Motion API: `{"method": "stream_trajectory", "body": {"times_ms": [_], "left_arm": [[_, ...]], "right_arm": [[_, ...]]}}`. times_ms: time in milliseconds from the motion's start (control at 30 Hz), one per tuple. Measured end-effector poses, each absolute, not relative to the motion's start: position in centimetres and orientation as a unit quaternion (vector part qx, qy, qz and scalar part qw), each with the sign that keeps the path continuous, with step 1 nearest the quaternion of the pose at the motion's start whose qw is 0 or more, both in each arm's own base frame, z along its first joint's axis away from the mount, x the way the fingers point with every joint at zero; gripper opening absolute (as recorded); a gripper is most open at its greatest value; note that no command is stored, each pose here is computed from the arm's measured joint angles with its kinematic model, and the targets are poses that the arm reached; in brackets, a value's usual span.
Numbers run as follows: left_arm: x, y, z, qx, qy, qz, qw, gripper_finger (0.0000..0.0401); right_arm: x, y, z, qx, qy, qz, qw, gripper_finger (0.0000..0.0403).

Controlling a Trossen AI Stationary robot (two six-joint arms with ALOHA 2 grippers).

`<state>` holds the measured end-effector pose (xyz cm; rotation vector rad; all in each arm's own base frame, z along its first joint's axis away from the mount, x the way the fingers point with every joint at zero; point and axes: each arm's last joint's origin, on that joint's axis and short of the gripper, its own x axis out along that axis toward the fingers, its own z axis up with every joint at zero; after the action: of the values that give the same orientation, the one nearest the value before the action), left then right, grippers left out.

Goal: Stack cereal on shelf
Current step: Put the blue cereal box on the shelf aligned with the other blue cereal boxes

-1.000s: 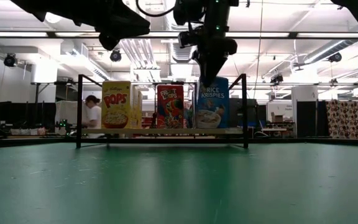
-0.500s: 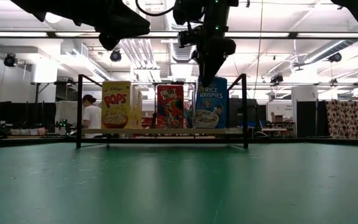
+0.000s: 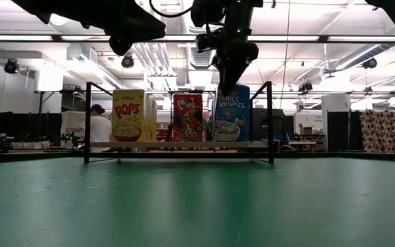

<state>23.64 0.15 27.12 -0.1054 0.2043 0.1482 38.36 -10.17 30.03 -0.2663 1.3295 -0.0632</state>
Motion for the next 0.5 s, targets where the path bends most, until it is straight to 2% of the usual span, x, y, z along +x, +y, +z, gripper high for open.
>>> {"method": "stream_trajectory", "body": {"times_ms": [500], "left_arm": [[23.68, 0.15, 27.08, -0.053, 0.103, 0.074, 0.991, 0.0084]], "right_arm": [[38.38, -10.18, 30.03, -0.109, 0.613, -0.041, 0.781, 0.0199]]}}
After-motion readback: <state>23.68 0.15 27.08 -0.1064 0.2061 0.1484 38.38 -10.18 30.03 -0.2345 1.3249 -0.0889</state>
